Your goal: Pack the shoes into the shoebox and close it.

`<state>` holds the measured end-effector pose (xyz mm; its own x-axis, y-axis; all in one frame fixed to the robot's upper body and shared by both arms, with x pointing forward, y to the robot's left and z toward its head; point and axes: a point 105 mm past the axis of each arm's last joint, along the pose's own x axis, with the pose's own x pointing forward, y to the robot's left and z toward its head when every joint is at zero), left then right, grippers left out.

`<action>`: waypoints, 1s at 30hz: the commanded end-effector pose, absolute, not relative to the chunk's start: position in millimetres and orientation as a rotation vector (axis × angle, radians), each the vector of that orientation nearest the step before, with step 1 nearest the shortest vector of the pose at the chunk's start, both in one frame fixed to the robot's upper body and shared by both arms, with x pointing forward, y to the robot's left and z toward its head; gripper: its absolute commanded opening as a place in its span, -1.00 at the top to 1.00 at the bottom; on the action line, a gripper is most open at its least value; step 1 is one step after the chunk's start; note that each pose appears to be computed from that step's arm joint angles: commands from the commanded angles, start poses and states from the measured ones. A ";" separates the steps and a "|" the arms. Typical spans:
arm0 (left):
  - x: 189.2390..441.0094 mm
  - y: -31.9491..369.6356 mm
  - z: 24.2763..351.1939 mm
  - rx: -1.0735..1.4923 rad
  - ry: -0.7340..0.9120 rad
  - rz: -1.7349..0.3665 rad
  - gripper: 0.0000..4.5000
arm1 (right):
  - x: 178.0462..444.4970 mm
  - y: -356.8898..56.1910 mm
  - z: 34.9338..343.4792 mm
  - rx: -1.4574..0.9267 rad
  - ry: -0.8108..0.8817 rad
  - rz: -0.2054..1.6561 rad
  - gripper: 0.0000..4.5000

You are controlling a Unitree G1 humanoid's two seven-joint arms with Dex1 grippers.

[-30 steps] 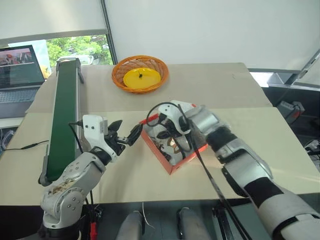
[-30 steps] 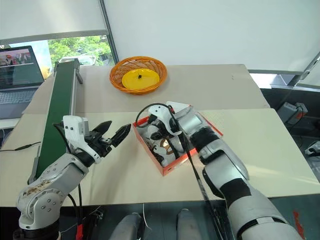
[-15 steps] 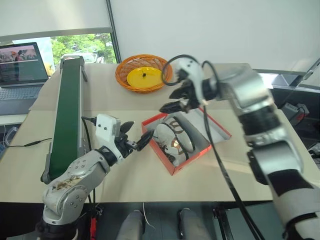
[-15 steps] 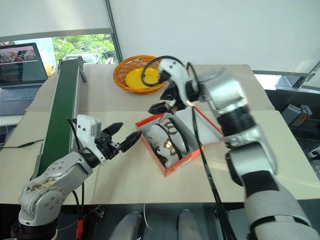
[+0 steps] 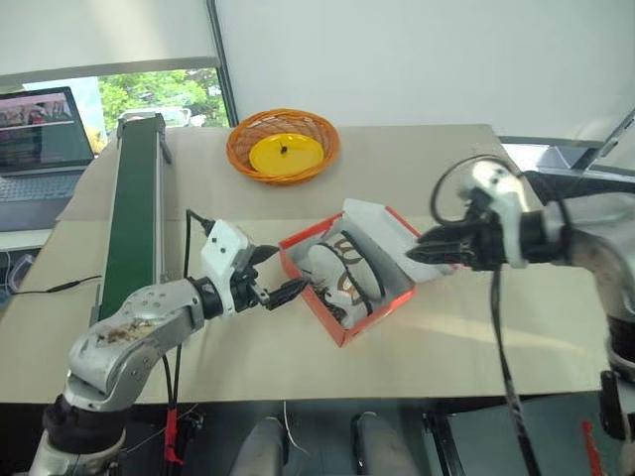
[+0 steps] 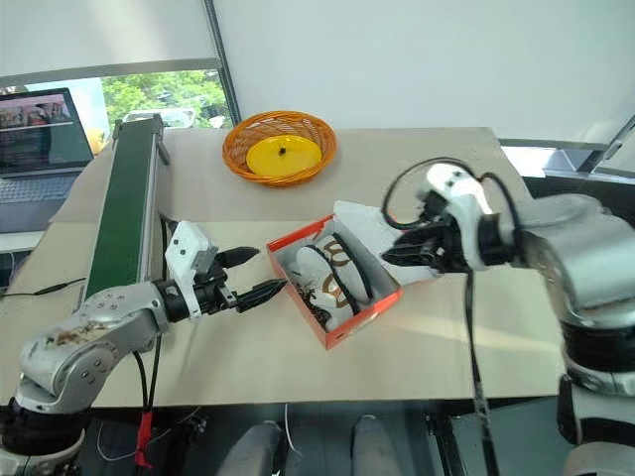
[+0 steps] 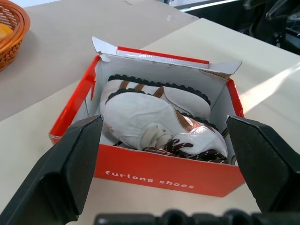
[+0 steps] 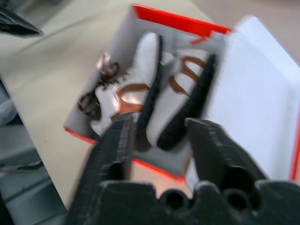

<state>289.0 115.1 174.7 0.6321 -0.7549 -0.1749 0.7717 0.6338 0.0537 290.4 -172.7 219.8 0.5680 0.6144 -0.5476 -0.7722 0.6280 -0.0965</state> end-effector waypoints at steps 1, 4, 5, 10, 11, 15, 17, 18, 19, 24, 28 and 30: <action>292.3 111.1 186.2 0.165 0.104 -0.934 -1.00 | 270.2 -187.0 216.9 -0.323 0.494 0.769 0.73; 294.9 111.3 190.7 0.187 0.107 -0.967 -1.00 | 256.7 -199.0 193.6 -0.266 0.542 0.718 0.96; 295.4 111.4 192.4 0.195 0.107 -0.975 -1.00 | 255.8 -204.9 185.9 -0.241 0.549 0.687 0.96; 289.7 110.4 203.0 0.260 0.116 -1.045 -1.00 | 260.1 -227.2 134.7 -0.183 0.584 0.547 0.96; 287.9 111.3 204.7 0.274 0.121 -1.054 -1.00 | 262.5 -227.6 125.6 -0.169 0.574 0.536 0.96; 283.8 116.6 212.1 0.310 0.130 -1.064 -1.00 | 275.6 -229.5 101.3 -0.105 0.520 0.498 0.96; 281.0 117.3 217.7 0.331 0.129 -1.067 -1.00 | 289.5 -234.8 81.8 -0.036 0.489 0.447 0.96; 280.3 117.4 219.5 0.336 0.128 -1.066 -1.00 | 294.1 -237.1 74.2 -0.031 0.487 0.426 0.96; 279.3 117.1 221.6 0.339 0.127 -1.066 -1.00 | 300.8 -236.1 68.2 -0.019 0.467 0.420 0.96; 274.4 119.1 226.2 0.351 0.133 -1.043 -1.00 | 328.3 -226.9 52.8 0.096 0.392 0.401 0.96; 271.9 120.2 226.7 0.342 0.139 -1.024 -1.00 | 346.8 -227.8 54.8 0.113 0.312 0.379 0.96; 271.6 119.3 225.5 0.337 0.141 -1.018 -1.00 | 356.9 -227.5 67.5 0.123 0.231 0.373 0.96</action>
<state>275.4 120.2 217.1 0.5090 -0.8091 -0.2938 0.8608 0.4779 0.1750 346.7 -222.7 44.8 0.8663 0.3909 -0.3111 -0.3463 0.9187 0.1901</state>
